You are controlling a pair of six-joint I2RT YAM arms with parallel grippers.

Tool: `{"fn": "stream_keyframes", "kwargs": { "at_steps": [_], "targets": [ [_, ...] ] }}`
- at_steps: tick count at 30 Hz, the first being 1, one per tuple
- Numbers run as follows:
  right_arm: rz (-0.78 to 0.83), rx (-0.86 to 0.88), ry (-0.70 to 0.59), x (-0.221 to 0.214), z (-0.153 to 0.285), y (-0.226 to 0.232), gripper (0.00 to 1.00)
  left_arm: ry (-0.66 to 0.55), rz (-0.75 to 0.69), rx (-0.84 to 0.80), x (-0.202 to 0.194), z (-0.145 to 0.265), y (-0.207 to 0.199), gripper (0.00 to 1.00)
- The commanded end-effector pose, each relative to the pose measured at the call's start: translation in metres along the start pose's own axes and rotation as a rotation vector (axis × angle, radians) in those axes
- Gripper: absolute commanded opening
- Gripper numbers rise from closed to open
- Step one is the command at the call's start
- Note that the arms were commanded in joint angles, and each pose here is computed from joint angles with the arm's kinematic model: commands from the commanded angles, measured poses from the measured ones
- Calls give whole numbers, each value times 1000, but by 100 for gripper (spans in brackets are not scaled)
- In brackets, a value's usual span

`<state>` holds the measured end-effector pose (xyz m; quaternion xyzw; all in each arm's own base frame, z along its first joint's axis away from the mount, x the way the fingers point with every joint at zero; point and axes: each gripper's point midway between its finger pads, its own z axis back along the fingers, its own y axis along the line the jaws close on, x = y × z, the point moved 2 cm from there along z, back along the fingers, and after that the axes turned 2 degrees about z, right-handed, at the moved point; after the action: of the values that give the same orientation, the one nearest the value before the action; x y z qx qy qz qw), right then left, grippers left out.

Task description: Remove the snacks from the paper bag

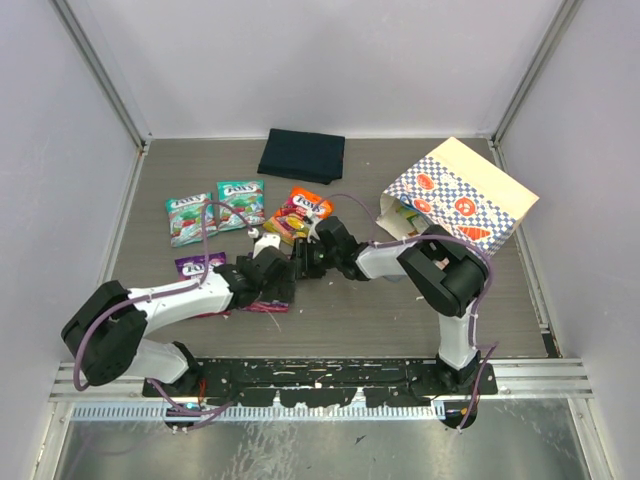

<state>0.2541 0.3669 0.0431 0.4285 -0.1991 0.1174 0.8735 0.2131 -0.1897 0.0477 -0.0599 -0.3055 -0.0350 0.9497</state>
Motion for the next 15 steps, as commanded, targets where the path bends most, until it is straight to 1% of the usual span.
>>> {"fn": "stream_keyframes", "kwargs": {
  "at_steps": [1, 9, 15],
  "targets": [
    [31, 41, -17, 14, -14, 15, 44, 67, 90, 23, -21, -4, 11, 100],
    [66, 45, -23, 33, -29, 22, 44, 88, 158, 62, -22, -6, 22, 99],
    [68, 46, -7, 30, -36, 24, 44, 84, 184, 94, -21, -2, 34, 99]
  ]
}}
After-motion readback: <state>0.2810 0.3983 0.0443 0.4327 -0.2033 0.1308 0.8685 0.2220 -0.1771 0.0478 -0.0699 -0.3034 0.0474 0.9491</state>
